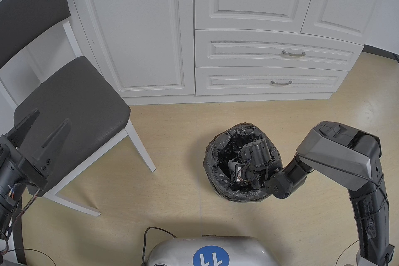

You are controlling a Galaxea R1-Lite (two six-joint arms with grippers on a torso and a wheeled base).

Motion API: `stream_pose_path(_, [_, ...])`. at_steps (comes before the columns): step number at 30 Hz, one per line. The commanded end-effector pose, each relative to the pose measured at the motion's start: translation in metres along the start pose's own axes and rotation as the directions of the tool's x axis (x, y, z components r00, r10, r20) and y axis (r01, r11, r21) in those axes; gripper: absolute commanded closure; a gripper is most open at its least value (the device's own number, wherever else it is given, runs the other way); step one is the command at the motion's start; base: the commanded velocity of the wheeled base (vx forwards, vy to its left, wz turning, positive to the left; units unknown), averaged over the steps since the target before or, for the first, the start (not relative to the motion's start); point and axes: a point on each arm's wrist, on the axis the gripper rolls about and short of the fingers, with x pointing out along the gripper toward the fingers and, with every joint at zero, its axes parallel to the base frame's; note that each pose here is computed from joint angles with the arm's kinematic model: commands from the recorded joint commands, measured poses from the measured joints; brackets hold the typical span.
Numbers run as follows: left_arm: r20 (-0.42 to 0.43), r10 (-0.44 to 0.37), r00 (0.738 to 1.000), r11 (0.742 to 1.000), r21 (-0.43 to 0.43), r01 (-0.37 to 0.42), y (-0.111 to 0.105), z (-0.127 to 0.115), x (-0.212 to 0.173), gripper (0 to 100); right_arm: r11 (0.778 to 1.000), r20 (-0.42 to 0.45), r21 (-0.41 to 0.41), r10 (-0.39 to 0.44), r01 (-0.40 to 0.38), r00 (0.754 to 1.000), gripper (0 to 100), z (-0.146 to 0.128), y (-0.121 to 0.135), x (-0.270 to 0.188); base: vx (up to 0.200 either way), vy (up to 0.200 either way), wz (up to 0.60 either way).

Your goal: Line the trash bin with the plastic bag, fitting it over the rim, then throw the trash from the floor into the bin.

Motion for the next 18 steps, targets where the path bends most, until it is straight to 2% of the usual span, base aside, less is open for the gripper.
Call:
stream_pose_path(1, [0.0, 0.001, 1.0, 1.0, 0.0, -0.001, 0.0, 0.0, 0.0, 0, 0.999, 0.009, 0.038, 0.003, -0.003, 1.0, 100, -0.001, 0.003, 0.009, 0.0, 0.0, 0.0])
stream_pose_path(7, [0.0, -0.001, 1.0, 1.0, 0.0, 0.001, 0.0, 0.0, 0.0, 0, 0.996, 0.026, 0.085, 0.011, -0.013, 1.0, 100, 0.004, 0.005, 0.01, 0.0, 0.0, 0.0])
stream_pose_path(8, [0.002, -0.001, 1.0, 1.0, -0.001, 0.001, 0.0, 0.0, 0.0, 0, 0.996, 0.026, 0.086, 0.011, -0.013, 1.0, 0, 0.004, 0.005, 0.01, 0.0, 0.0, 0.0])
stream_pose_path(18, [-0.001, -0.002, 1.0, 1.0, -0.001, 0.002, 0.0, 0.0, 0.0, 0, 0.994, 0.048, 0.103, 0.019, -0.024, 0.999, 0, 0.015, 0.003, 0.004, 0.0, 0.0, 0.0])
